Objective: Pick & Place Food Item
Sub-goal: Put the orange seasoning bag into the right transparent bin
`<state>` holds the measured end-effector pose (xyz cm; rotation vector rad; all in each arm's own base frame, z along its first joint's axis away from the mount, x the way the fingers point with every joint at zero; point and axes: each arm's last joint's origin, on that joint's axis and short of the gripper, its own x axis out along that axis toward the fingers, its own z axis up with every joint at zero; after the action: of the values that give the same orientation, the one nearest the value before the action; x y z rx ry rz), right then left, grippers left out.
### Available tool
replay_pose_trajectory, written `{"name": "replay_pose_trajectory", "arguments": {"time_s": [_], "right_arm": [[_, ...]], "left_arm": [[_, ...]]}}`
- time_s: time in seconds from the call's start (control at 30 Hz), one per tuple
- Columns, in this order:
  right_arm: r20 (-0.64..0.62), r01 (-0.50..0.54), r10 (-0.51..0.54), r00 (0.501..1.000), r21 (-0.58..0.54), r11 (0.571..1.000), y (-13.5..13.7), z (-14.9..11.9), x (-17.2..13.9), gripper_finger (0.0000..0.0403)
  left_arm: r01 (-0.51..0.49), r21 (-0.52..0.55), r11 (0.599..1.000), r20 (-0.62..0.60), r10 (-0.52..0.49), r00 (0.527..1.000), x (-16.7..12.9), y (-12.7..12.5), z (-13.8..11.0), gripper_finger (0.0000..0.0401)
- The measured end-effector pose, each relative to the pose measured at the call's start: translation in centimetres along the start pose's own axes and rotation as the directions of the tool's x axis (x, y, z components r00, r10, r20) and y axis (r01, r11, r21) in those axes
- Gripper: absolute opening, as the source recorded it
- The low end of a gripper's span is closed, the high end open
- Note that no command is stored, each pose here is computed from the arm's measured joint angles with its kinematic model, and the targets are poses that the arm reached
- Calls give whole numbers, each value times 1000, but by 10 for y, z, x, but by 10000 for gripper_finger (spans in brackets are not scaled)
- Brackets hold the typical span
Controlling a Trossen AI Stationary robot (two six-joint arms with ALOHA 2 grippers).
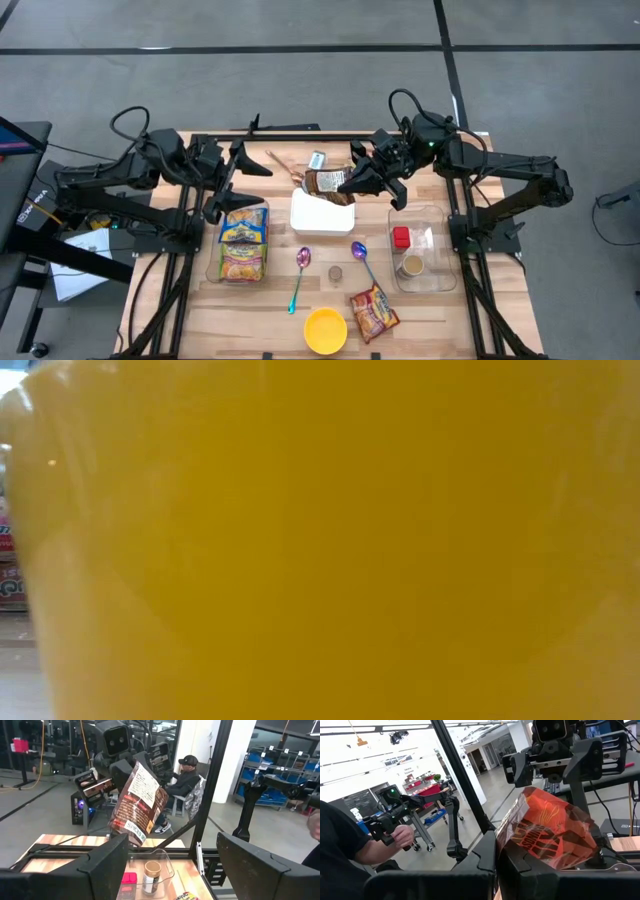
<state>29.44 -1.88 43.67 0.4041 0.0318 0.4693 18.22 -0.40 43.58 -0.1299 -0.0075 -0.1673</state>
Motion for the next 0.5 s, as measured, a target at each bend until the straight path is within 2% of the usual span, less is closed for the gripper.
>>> {"name": "replay_pose_trajectory", "arguments": {"time_s": [0.13, 0.27, 0.37, 0.5], "right_arm": [[-6, 1, -1, 1000, 1, 1000, 0, -1, 0, 0], [-39, -50, 50, 998, 4, 999, 2, -2, -1, 0], [-97, -32, 36, 995, 47, 998, 1, -7, -4, 0], [-247, 46, -10, 969, 138, 989, 0, -23, -11, 0]], "left_arm": [[0, 0, 1000, 0, 0, 1000, 0, 0, 0, 296], [0, 0, 1000, 0, 0, 1000, 0, 0, 0, 296], [0, 0, 1000, 0, 0, 1000, 0, 0, 0, 296], [0, 0, 1000, 0, 0, 1000, 0, 0, 0, 296]]}}
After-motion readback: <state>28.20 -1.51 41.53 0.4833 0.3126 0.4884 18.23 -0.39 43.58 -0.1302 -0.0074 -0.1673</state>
